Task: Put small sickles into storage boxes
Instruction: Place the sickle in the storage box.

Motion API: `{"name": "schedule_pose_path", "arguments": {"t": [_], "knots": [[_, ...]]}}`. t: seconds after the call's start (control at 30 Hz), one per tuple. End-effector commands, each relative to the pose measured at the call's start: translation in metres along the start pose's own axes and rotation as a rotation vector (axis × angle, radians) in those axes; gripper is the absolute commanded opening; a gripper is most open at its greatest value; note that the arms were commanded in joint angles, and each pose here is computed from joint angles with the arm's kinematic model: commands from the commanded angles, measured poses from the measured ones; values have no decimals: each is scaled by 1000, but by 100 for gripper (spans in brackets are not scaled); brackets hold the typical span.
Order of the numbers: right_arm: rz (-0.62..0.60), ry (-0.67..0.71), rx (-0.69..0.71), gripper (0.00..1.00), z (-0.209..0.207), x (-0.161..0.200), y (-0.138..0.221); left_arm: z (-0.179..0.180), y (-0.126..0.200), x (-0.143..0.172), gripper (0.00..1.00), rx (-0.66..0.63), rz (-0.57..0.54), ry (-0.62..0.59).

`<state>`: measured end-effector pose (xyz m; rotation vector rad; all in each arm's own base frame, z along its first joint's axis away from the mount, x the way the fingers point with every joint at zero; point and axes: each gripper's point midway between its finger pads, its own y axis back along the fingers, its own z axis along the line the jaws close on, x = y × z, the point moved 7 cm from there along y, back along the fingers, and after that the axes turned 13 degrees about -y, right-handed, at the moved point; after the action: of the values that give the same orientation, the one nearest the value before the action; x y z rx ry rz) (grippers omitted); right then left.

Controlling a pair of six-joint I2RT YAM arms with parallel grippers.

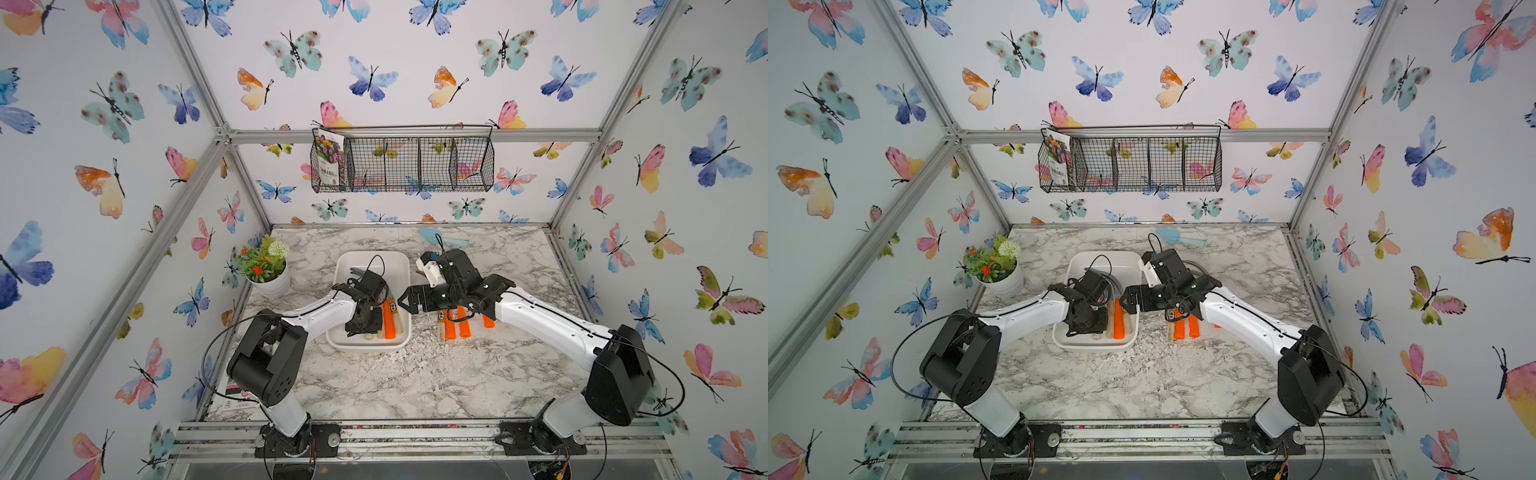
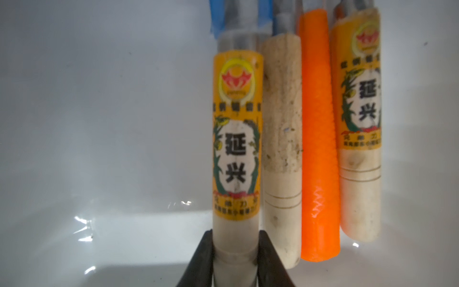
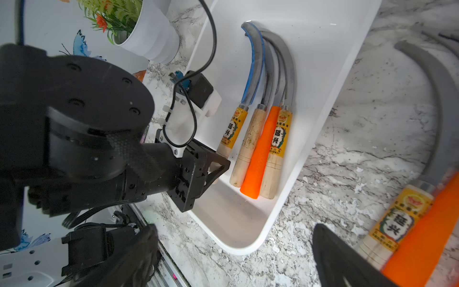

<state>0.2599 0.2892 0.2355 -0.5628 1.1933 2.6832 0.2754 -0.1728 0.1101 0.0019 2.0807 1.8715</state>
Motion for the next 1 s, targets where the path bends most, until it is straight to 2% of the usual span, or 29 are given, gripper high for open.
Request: {"name": "schedule_pose_path", "arguments": {"t": [0.0, 0.3, 0.53, 0.63, 0.97], "knots": [[-7, -6, -5, 98, 4, -3, -2, -2, -1, -3, 36, 24, 0, -20], [-35, 3, 40, 98, 0, -4, 4, -5, 27, -14, 58, 25, -43, -29], [-50, -2, 110, 98, -9, -2, 9, -10, 52, -24, 84, 62, -89, -28], [-52, -23, 162, 98, -17, 1, 9, -13, 61, -26, 100, 90, -117, -34], [-55, -89, 377, 98, -46, 10, 11, -28, 87, -24, 98, 261, -210, -114]]}}
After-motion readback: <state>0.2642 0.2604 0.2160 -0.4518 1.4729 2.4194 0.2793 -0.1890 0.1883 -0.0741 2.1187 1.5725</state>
